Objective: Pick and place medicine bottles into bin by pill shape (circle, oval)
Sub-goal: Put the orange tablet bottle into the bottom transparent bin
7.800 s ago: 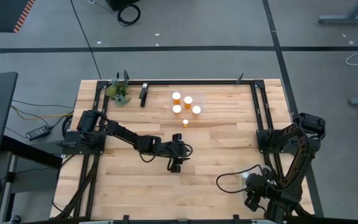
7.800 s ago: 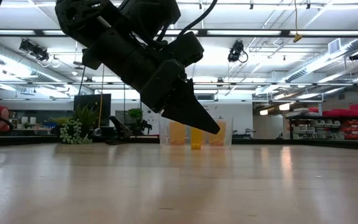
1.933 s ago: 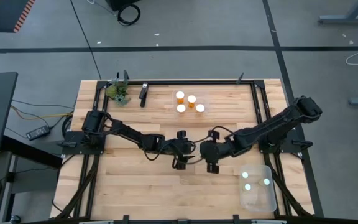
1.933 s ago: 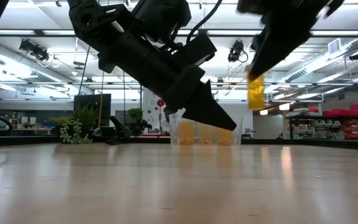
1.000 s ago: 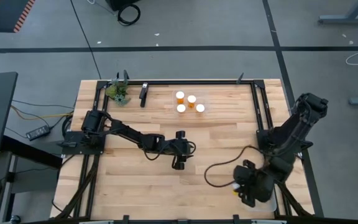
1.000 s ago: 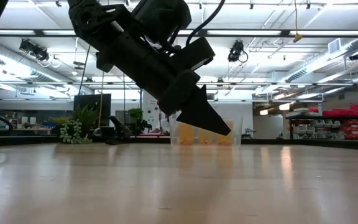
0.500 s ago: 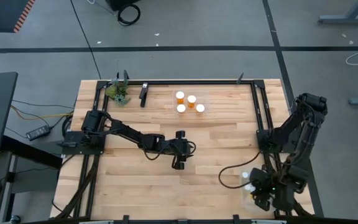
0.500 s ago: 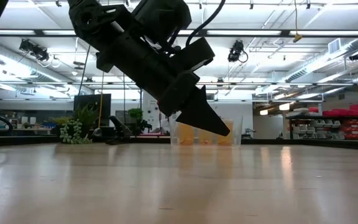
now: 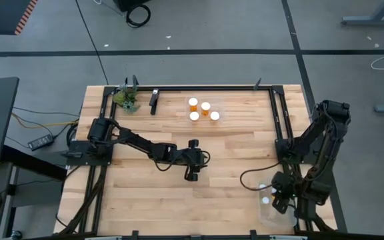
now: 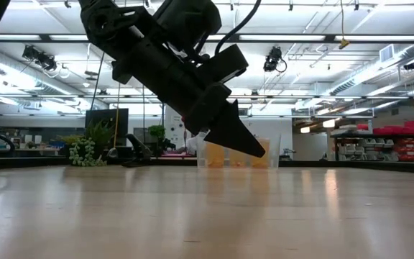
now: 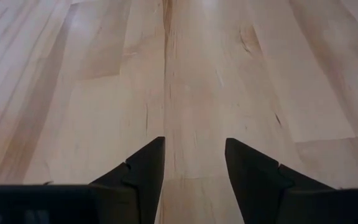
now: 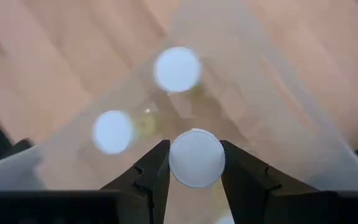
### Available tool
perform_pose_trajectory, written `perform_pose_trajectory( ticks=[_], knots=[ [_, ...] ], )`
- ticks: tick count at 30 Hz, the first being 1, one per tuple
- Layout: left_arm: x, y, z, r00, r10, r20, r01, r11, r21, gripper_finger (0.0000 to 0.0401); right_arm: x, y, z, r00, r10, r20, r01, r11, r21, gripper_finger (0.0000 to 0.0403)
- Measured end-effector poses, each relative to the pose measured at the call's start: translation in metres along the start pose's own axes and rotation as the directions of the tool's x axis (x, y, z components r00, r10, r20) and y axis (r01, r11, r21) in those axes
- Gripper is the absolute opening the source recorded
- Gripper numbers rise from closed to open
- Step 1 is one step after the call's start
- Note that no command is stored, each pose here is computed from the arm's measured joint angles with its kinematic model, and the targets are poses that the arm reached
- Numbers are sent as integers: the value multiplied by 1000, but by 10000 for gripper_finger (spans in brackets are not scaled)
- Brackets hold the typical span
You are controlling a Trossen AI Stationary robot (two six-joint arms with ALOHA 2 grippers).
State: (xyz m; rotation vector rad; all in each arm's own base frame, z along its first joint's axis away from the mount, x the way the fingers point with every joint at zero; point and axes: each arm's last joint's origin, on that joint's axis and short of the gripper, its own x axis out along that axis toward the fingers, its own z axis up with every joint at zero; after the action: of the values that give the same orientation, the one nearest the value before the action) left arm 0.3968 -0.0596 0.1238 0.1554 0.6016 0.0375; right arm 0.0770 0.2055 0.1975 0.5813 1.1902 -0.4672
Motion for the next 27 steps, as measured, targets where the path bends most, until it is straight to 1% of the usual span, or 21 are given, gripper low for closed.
perform_pose_trajectory(
  ticks=[3, 9, 17, 22, 27],
  knots=[
    [0, 0, -1, 1000, -1, -6, 1, 1000, 1, 178, 7, -6, 0, 1000, -24, 19, 23, 999, 35, 138],
    [0, 0, -1, 1000, -1, -14, 1, 1000, 3, 173, 15, -11, 4, 997, -41, 67, 36, 996, 77, 138],
    [0, 0, -1, 1000, -1, -14, 1, 1000, 3, 177, 17, -9, 8, 997, -42, 66, 39, 998, 53, 138],
    [0, 0, -1, 1000, -1, -15, 1, 1000, 3, 176, 17, -9, 8, 997, -45, 64, 41, 998, 57, 138],
    [0, 0, -1, 1000, -1, -15, 1, 1000, 3, 172, 24, -7, 5, 995, -66, 71, 62, 997, 51, 138]
  ],
)
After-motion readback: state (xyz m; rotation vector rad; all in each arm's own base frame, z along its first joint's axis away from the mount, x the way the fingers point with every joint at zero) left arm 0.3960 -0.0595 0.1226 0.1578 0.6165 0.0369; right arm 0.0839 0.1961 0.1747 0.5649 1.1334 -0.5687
